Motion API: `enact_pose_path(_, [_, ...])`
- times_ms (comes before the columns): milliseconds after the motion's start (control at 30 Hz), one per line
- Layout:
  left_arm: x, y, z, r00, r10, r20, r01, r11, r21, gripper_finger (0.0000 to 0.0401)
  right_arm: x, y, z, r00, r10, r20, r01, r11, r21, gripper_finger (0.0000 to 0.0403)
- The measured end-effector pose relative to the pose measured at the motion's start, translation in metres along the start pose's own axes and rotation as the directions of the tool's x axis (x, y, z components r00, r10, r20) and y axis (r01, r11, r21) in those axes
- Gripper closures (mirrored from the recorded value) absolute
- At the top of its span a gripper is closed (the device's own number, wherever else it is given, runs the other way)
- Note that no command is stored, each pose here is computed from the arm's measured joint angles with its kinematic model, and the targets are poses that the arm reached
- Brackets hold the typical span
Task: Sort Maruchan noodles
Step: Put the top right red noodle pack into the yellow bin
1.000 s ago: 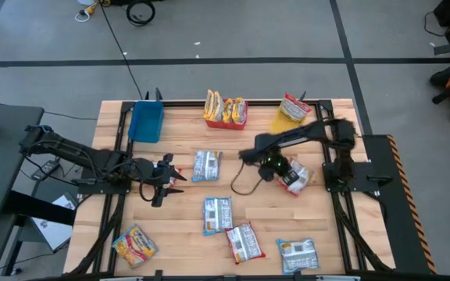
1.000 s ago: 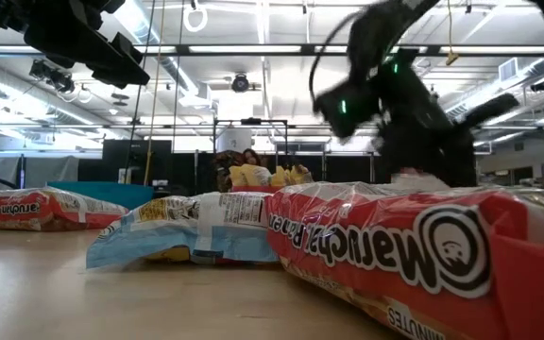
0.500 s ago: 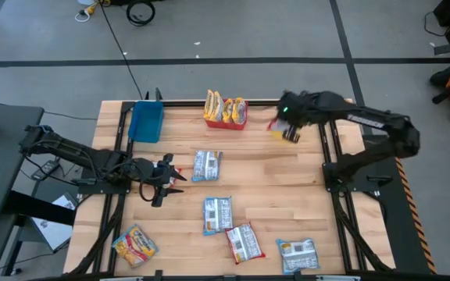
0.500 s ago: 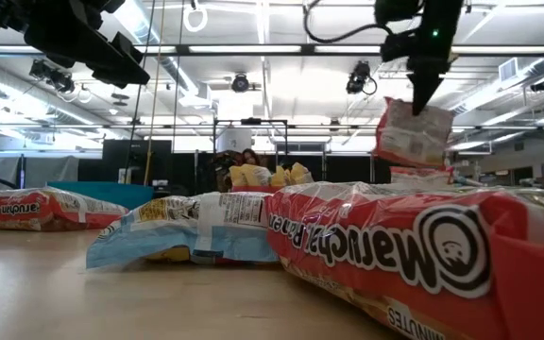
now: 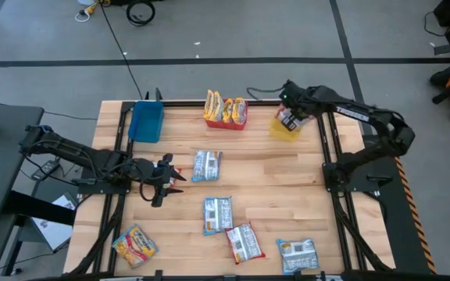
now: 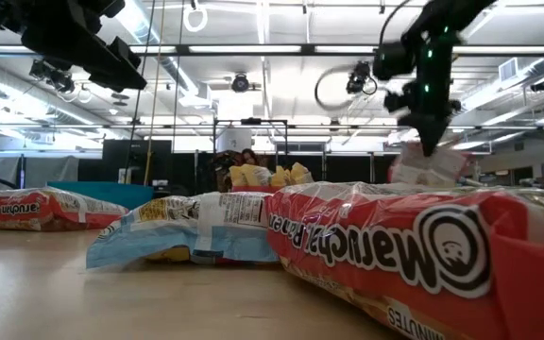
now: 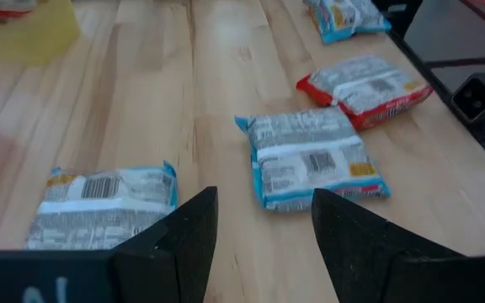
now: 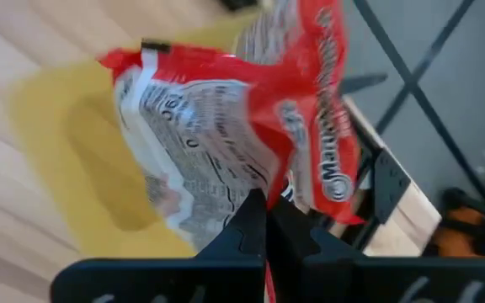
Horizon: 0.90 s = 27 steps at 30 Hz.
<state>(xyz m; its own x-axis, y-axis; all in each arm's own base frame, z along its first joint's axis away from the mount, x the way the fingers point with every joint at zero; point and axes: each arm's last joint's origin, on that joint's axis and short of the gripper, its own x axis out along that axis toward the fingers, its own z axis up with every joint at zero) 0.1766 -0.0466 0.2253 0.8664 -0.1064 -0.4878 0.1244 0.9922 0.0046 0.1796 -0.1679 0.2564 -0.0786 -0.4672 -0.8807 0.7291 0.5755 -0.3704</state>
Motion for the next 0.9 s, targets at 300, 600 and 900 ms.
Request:
enact_pose_path(300, [0.000,0.000,-0.001,1.000,0.002,-0.007,-0.002,1.000,0.013,0.0205,0.040,0.014,0.003,0.992,-0.107,-0.073,0.094,0.982,-0.162,0.0400])
enact_pose_path(600, [0.000,0.000,0.001,1.000,0.001,0.010,-0.001,1.000,-0.002,0.0205,0.059,0.024,0.025,0.995,-0.091,0.050,0.097,0.983,-0.156,0.0396])
enact_pose_path(900, [0.000,0.000,0.000,1.000,0.002,0.001,-0.002,1.000,-0.004,0.0205,0.033,0.016,0.023,0.988,-0.065,0.144,0.075,0.995,-0.070,0.0329])
